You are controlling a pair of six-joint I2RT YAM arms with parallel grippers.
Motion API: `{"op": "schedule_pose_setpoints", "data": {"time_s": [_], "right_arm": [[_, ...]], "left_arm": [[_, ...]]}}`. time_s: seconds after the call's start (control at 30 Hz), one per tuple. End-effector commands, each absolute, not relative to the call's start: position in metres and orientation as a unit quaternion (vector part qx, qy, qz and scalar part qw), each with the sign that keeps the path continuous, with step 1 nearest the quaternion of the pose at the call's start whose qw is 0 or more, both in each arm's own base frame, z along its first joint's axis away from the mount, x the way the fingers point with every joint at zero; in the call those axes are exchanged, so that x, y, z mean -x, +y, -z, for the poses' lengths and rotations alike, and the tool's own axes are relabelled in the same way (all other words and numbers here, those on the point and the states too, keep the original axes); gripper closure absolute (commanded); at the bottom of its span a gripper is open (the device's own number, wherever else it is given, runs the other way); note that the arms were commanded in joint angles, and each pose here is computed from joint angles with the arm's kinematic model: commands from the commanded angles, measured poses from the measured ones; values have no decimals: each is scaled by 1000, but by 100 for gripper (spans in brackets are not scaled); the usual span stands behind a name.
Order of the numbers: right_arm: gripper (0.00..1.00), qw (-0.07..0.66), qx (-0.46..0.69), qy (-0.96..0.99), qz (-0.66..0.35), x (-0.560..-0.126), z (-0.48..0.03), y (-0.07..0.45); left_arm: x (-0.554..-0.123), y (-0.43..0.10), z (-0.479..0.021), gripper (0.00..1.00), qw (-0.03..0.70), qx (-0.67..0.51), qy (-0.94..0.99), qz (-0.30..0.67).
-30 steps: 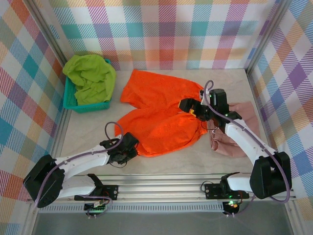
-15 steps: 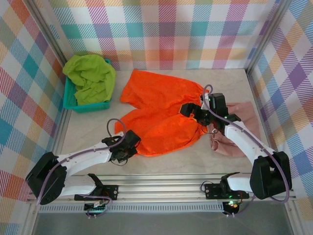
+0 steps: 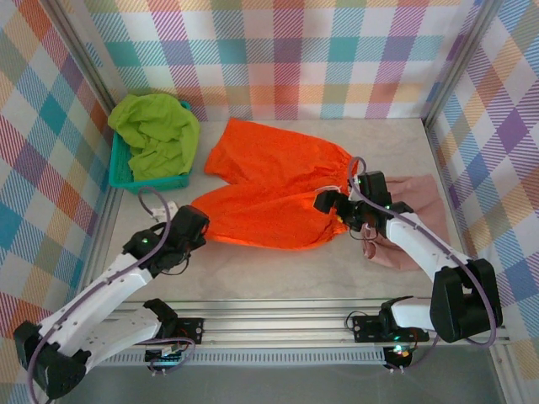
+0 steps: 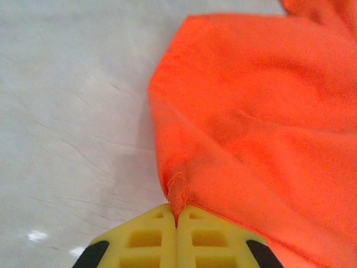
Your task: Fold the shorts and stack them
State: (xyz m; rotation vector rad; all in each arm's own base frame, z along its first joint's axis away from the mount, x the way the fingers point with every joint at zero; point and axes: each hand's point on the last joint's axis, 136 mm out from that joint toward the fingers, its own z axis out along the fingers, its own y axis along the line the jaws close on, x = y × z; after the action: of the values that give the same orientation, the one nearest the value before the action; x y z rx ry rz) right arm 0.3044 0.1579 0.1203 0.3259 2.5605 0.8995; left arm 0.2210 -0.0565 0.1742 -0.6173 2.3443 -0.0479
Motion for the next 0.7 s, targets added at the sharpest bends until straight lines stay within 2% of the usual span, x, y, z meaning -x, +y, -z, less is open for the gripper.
{"op": "schedule_pose_setpoints", "data": {"time_s": [0.0,0.07,0.1,0.13,0.17,0.2,0.37,0.5,0.67], "right_arm": [[1,164,-144,927,-305,-291,-95,150],[0,155,-147,927,-309,-287,-90,152],[0,152,-146,925,-315,-286,-90,154],[1,149,-146,923,-323,-284,-92,156],[0,144,-146,921,-332,-282,-94,158],[1,141,-147,919,-337,-279,-95,159],[0,128,-172,918,-334,-263,-97,154],[5,115,-208,911,-338,-253,-91,151],[14,91,-233,903,-348,-247,-75,158]], "left_arm": [[-203,-12,-195,95,369,216,899,-91],[-195,1,-200,74,372,227,893,-115],[-191,4,-201,59,371,233,892,-115],[-189,2,-200,38,368,236,894,-103],[-188,-3,-198,29,364,234,898,-83],[-186,-6,-195,24,361,236,900,-67],[-168,-10,-166,14,328,306,894,-14],[-156,-9,-127,14,287,363,887,4],[-153,-10,-90,21,244,414,876,40]]}}
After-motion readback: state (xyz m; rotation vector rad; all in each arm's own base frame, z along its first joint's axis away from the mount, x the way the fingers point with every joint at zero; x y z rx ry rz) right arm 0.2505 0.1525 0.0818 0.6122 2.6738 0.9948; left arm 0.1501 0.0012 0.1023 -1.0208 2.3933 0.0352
